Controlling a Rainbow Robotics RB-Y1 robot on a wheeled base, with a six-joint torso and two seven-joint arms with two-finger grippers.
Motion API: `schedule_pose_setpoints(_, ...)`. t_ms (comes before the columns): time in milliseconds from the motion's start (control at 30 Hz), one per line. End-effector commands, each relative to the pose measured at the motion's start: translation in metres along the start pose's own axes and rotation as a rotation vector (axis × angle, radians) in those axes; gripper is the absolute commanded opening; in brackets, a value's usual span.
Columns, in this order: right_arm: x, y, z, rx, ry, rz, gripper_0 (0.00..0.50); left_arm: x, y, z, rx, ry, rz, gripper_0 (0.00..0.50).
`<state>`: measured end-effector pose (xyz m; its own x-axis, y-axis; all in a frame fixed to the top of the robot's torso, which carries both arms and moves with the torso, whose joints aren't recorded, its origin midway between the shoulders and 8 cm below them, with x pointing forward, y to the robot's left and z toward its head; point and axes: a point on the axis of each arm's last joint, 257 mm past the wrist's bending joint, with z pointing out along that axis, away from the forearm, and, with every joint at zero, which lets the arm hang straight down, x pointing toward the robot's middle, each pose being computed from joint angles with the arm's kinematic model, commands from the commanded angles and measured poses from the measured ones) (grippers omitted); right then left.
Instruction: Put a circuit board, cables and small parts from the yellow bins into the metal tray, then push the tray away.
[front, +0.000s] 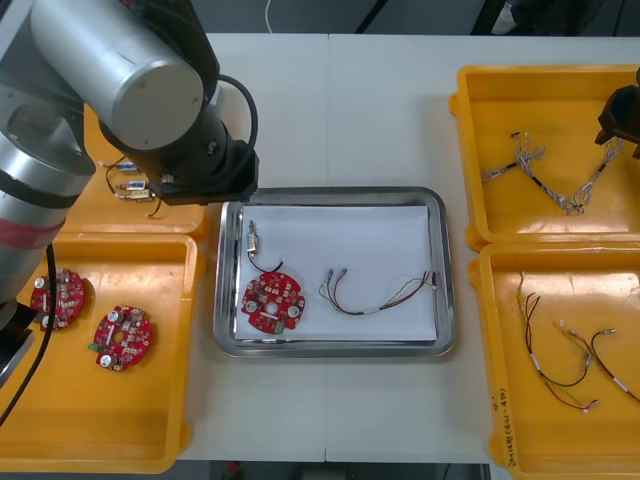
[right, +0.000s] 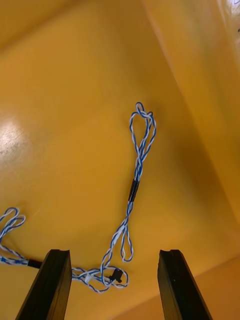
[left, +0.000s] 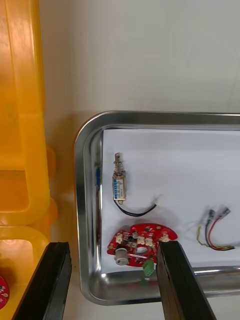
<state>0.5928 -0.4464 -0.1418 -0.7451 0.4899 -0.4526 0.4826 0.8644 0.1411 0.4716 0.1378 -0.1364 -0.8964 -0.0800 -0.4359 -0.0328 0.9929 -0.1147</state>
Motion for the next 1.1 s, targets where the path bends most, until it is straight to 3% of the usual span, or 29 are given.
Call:
schedule_pose_setpoints(33,-0.040,-0.002,-0.024,-0.023,-0.097,0.087,0.500,-0.026,0.004,-0.037,0.040,-0.081,0.037,0.500)
schedule_pose_setpoints(467,-0.039,-0.010,0.007,-0.040,-0.100,0.156,0.500,-0.067,0.061,-0.065,0.015,-0.156,-0.111,0.500)
schedule_pose_setpoints(633,-0.032,-0.012,0.017,-0.047,-0.082,0.179,0.500,-0.080,0.087,-0.068,-0.032,-0.184,-0.174,0.500)
schedule_pose_setpoints(1100,-0.017,-0.018,0.045,-0.056,-0.065,0.228,0.500,-0.099,0.129,-0.071,-0.108,-0.227,-0.279,0.500)
